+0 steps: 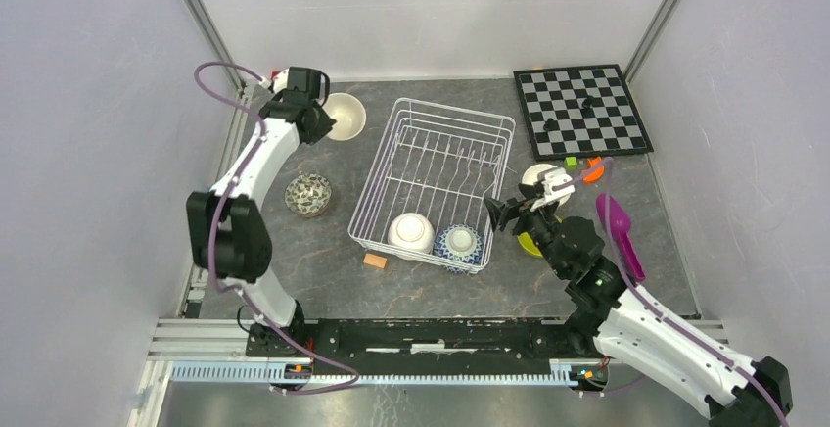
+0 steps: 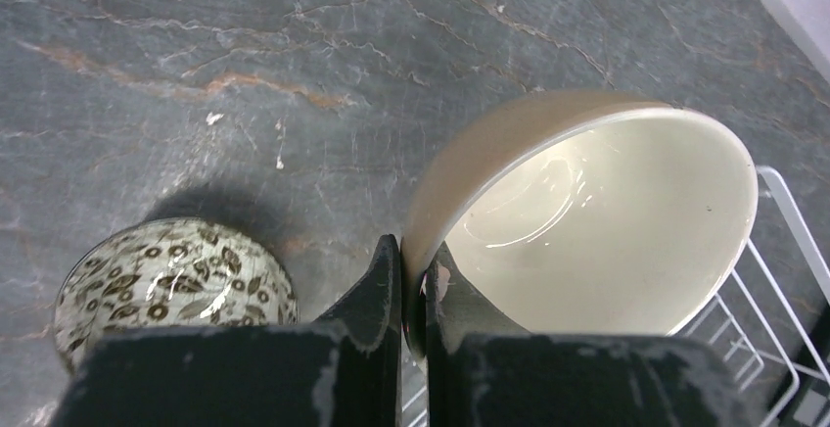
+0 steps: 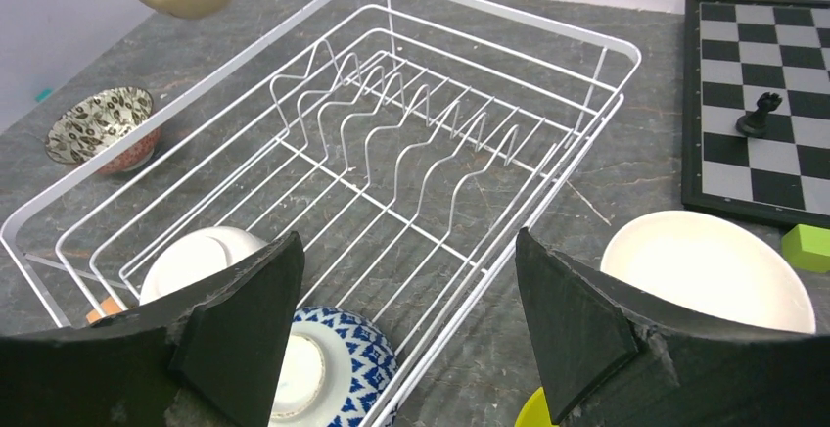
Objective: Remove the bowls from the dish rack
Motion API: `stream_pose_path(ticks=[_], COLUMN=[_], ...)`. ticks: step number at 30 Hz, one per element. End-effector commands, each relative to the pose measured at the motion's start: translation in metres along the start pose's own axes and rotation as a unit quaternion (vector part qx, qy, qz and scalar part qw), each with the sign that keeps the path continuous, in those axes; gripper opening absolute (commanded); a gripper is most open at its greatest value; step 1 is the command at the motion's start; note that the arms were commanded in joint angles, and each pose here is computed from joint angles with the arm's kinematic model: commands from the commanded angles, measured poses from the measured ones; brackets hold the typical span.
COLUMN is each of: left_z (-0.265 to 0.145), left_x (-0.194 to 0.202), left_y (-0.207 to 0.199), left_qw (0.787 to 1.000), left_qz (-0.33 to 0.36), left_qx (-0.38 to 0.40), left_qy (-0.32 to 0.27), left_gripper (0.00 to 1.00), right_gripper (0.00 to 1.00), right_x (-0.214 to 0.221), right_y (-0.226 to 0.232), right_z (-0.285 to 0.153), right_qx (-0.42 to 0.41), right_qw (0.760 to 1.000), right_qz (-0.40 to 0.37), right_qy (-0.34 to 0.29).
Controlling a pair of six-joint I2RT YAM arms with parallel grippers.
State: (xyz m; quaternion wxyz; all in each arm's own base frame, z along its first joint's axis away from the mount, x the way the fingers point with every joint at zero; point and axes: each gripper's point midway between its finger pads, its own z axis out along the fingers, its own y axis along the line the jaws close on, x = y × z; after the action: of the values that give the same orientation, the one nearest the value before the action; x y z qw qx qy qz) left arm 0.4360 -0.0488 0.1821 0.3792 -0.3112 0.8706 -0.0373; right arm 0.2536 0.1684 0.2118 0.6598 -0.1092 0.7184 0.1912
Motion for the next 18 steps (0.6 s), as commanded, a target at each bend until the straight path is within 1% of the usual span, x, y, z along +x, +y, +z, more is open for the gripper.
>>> stream_pose_path(ticks=[1,4,9,14,15,17,18], left_z=[0.019,0.043,0.080,0.101,0.103,0.106,0.107], left_x=[-0.033,-0.023,0.006,0.028,0.031,0.037,0.039], left_y=[-0.030,-0.030,-0.030,-0.026,-0.025,-0.028,-0.027], left_qw=[0.998,0.999,0.998,0.996,0.995,0.994,0.993], left_qz=[-0.049,-0.035,-0.021,-0.016,-0.014,0.002,0.005], left_qx=[0.026,0.008,-0.005,-0.014,-0.014,-0.002,-0.004], left_qy=[-0.026,0.000,0.057,0.090,0.095,0.110,0.117], left_gripper=[0.02,0.02,0.02,0.03,0.04,0.12,0.14], right_gripper=[0.85,0.84,0.84,0.84,0.84,0.84,0.85], right_x=[-0.009,-0.009,-0.008,-0.008,-0.007,-0.006,-0.006], right_y=[-0.004,0.000,-0.002,-0.001,0.000,0.001,0.001], right_z=[-0.010,-0.014,-0.017,-0.019,-0.019,-0.019,-0.019], right_qx=[-0.003,-0.019,-0.017,-0.022,-0.024,-0.026,-0.027], right_qw=[1.000,0.999,0.999,0.999,0.999,0.999,0.999], right_qz=[-0.004,0.000,-0.003,-0.003,-0.003,-0.004,-0.005], right_qy=[-0.031,-0.042,-0.038,-0.035,-0.033,-0.029,-0.028])
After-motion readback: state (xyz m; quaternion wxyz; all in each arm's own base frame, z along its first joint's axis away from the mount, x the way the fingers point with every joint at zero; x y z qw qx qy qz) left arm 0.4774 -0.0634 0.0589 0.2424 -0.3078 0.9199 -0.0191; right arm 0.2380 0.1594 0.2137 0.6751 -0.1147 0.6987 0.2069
